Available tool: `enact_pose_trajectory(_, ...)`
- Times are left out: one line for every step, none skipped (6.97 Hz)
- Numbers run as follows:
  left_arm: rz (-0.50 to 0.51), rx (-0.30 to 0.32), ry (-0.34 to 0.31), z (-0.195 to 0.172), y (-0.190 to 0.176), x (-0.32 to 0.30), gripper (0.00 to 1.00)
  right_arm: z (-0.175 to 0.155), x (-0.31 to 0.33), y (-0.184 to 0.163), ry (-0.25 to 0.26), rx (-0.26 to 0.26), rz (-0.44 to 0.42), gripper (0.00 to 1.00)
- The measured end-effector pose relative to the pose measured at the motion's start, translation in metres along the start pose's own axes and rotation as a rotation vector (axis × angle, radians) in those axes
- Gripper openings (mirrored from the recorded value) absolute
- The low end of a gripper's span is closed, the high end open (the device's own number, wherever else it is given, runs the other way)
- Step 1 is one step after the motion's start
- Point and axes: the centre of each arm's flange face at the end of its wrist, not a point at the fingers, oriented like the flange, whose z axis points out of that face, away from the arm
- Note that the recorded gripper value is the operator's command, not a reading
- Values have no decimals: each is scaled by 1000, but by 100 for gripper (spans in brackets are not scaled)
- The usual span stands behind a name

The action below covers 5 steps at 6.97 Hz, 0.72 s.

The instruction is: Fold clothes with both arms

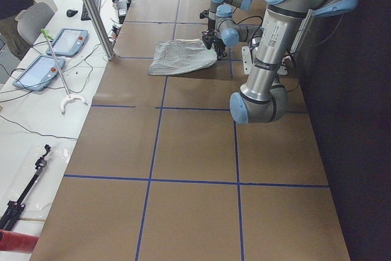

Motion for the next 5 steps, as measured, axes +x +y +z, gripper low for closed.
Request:
enact_pose_trajectory(15,-31,-14,0,18,-3,0,-7,8,12,-6,-24,-18,0)
enact_pose_trajectory(22,-43,-23,3,26,-6,0,-7,15,24,-4,-39,-35,0)
enact_pose_trajectory(19,-42,-32,5,25,-8,0,-4,19,31,0,-41,-56,0)
enact_pose_trajectory(6,-26,-42,7,15,-11,0,1,21,34,5,-37,-89,0)
enact_pose_trajectory(-12,-6,-54,9,1,-13,0,8,20,34,7,-23,-129,0)
